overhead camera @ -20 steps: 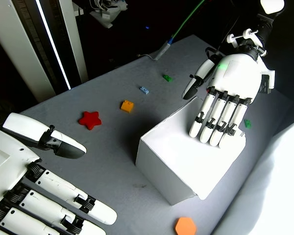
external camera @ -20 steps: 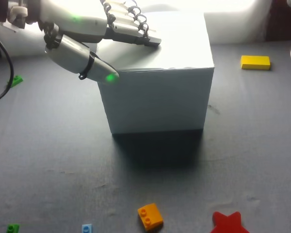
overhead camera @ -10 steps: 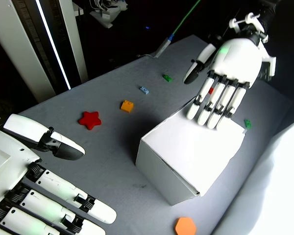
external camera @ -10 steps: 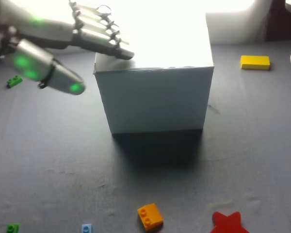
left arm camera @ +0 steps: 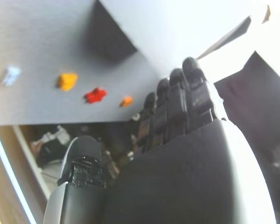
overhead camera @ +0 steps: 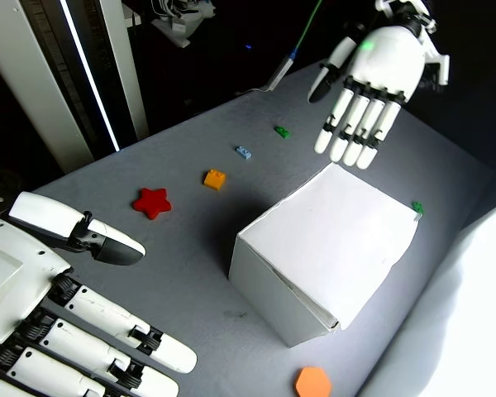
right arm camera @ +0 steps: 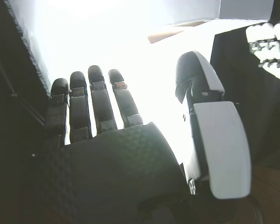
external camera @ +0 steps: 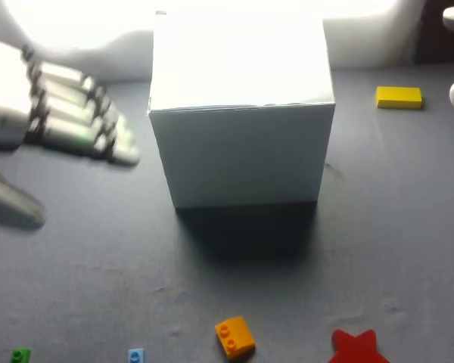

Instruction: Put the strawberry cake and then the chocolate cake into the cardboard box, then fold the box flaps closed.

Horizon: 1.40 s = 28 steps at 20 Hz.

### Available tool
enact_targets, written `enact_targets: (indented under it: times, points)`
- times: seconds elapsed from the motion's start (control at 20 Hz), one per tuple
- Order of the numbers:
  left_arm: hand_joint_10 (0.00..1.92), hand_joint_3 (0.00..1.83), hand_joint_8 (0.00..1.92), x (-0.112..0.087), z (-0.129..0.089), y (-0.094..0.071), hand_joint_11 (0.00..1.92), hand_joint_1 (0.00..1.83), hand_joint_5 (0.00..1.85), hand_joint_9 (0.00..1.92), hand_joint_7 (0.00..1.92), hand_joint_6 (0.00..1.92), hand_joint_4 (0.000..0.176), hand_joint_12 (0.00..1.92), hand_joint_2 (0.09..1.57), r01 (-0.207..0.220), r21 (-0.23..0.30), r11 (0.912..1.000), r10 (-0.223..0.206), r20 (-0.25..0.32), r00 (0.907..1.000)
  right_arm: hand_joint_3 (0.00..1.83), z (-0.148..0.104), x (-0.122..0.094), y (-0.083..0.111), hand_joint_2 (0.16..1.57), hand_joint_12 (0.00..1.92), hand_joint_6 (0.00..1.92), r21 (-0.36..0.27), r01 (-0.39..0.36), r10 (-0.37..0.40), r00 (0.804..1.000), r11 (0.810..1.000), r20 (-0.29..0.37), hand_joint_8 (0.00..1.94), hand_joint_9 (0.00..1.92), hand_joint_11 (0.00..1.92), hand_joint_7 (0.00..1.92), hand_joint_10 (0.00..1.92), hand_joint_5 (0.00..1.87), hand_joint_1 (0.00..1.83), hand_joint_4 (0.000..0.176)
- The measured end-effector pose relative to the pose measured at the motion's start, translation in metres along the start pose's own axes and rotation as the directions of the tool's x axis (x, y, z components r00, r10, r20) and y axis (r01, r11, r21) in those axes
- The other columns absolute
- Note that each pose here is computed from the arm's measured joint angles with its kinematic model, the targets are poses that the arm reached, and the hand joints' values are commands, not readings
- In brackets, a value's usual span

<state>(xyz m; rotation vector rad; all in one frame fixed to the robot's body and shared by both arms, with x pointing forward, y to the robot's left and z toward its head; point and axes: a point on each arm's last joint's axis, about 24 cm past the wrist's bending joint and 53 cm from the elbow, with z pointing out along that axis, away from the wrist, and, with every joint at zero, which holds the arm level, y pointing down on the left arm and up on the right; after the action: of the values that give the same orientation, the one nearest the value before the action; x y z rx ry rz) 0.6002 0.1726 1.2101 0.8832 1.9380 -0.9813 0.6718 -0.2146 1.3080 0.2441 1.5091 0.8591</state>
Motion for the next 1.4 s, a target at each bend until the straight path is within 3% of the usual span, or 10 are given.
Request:
enact_targets:
  times: [0.05,0.15,0.25,0.3,0.35,0.5,0.55,0.65,1.1,1.4]
  points:
    - [0.06,0.0,0.03,0.007,-0.003,-0.003,0.0,0.0,0.23,0.36,0.35,0.03,0.014,1.06,1.34,0.003,0.0,1.0,-0.003,-0.013,0.9999,0.0,0.0,0.0,0.0,1.21,1.13,0.09,0.0,0.0,0.0,1.0,1.0,0.0,0.04,0.36,0.0,0.5,0.17,0.42,0.09,0.0]
    - [0.13,0.0,0.07,0.021,-0.01,-0.012,0.05,0.05,0.45,0.56,0.61,0.07,0.007,1.43,1.34,0.017,-0.004,0.9999,-0.017,-0.031,0.9994,0.0,0.0,0.0,0.0,1.23,1.45,0.26,0.0,0.0,0.0,1.0,1.0,0.0,0.14,0.44,0.0,0.77,0.73,0.63,0.11,0.0]
    - [0.71,0.01,0.34,0.03,-0.013,-0.026,0.2,0.22,0.73,0.61,0.8,0.11,0.0,1.55,1.31,0.026,0.013,0.9996,-0.026,-0.044,0.9987,0.0,0.0,0.0,0.0,1.26,1.88,0.64,0.0,0.0,0.0,1.0,1.0,-0.001,0.72,0.38,0.01,0.71,1.3,0.7,0.17,0.0]
    - [1.06,0.01,0.77,0.037,-0.014,-0.033,0.3,0.33,0.8,0.59,0.73,0.29,0.0,1.62,1.3,0.028,0.02,0.9994,-0.027,-0.059,0.9979,0.0,0.0,0.0,0.0,1.26,1.91,0.78,-0.001,0.002,-0.002,1.0,1.0,-0.001,0.95,0.44,0.16,0.71,1.44,0.71,0.2,0.0]
    - [1.37,0.0,1.2,0.042,-0.016,-0.038,0.46,0.34,0.76,0.7,0.81,1.1,0.0,1.71,1.33,0.034,0.023,0.9992,-0.033,-0.067,0.9972,0.01,0.0,0.0,0.0,1.34,1.92,1.18,-0.001,0.002,-0.002,1.0,1.0,0.0,1.37,0.64,0.4,0.84,1.75,0.72,0.25,0.0]
    - [1.62,0.0,1.38,0.047,-0.02,-0.047,0.58,0.44,0.8,0.85,0.94,1.31,0.0,1.82,1.33,0.05,0.03,0.9983,-0.048,-0.069,0.9965,0.02,0.0,0.0,0.0,1.38,1.92,1.29,-0.001,0.002,-0.002,1.0,1.0,0.0,1.55,0.92,0.7,1.05,1.9,0.86,0.34,0.0]
    - [1.88,0.01,1.69,0.048,-0.021,-0.051,0.76,0.43,0.9,1.0,1.06,1.66,0.0,1.92,1.37,0.053,0.034,0.998,-0.051,-0.068,0.9964,0.02,0.0,0.0,0.0,1.42,1.92,1.62,-0.001,0.002,-0.002,1.0,1.0,-0.001,1.82,1.18,1.08,1.2,1.92,1.01,0.55,0.0]
    - [1.92,0.02,1.83,0.051,-0.024,-0.058,1.03,0.45,0.98,1.15,1.14,1.78,0.0,1.92,1.43,0.062,0.046,0.997,-0.059,-0.074,0.9955,0.01,0.0,0.001,0.0,1.42,1.92,1.76,-0.001,0.003,-0.003,1.0,1.0,-0.004,1.84,1.25,1.16,1.28,1.92,1.1,0.69,0.0]
    - [1.92,0.0,1.89,0.041,-0.039,-0.066,1.08,0.49,0.93,1.18,1.14,1.88,0.0,1.92,1.48,0.11,0.073,0.9912,-0.109,-0.026,0.9937,0.0,-0.004,0.016,0.007,1.42,1.92,1.76,-0.012,0.022,-0.023,0.999,1.0,-0.046,1.89,1.21,1.19,1.2,1.92,1.01,0.67,0.0]
    - [1.92,0.0,1.89,0.039,-0.041,-0.065,1.06,0.55,0.98,1.15,1.14,1.83,0.0,1.92,1.46,0.084,0.071,0.994,-0.082,-0.029,0.9962,0.01,-0.004,0.023,0.015,1.45,1.92,1.79,-0.04,0.074,-0.077,0.995,0.996,-0.064,1.84,1.21,1.19,1.22,1.92,1.06,0.62,0.0]
